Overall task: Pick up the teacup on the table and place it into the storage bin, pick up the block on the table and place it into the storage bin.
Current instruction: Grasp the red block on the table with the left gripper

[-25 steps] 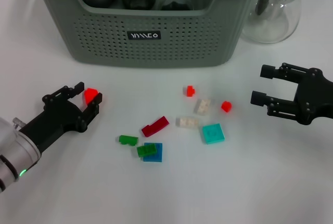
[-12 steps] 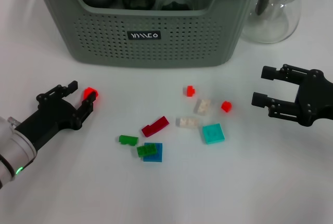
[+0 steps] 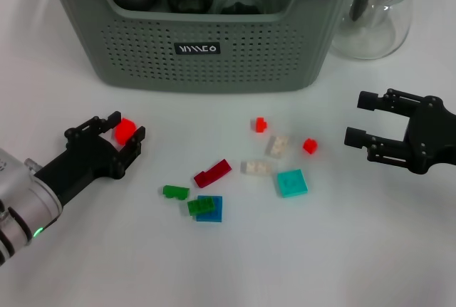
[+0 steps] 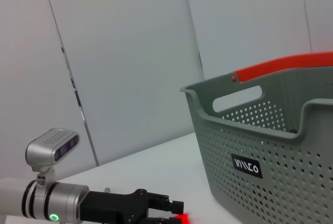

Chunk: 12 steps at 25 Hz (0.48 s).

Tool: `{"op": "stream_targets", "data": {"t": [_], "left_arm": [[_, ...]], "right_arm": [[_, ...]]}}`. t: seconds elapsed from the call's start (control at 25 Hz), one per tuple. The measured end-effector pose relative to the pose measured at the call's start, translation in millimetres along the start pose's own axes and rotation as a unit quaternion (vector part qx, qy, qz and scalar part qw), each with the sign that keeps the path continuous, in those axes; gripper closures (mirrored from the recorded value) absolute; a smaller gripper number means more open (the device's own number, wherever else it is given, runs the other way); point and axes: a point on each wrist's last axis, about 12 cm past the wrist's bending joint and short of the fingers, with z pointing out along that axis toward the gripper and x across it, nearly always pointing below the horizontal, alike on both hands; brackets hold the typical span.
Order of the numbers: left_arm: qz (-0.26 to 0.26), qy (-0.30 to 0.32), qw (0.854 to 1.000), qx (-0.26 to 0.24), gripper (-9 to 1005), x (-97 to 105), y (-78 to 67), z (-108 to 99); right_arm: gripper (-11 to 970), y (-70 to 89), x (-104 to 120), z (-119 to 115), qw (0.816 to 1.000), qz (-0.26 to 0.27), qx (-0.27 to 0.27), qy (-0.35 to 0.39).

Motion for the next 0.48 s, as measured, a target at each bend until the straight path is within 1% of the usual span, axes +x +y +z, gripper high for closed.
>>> {"op": "stream_targets", "data": {"t": [0.04, 0.28, 0.48], "left_arm": [[0.001, 0.004, 1.0, 0.0, 506, -0.6, 0.3, 3.6], [0.003, 0.018, 1.0, -0.004, 505, 0.1, 1.8, 8.4], [0.0, 0.014, 1.0, -0.005, 505, -1.2, 1.5, 10.0]], "right_arm": [[195, 0.0, 0.1, 0.1, 1.0, 0.0, 0.0, 0.0], [195, 0.3, 1.7, -0.7, 1.0, 0.003, 0.003, 0.001], [194, 0.2, 3.1, -1.8, 1.0, 0.006, 0.004, 0.002]]}}
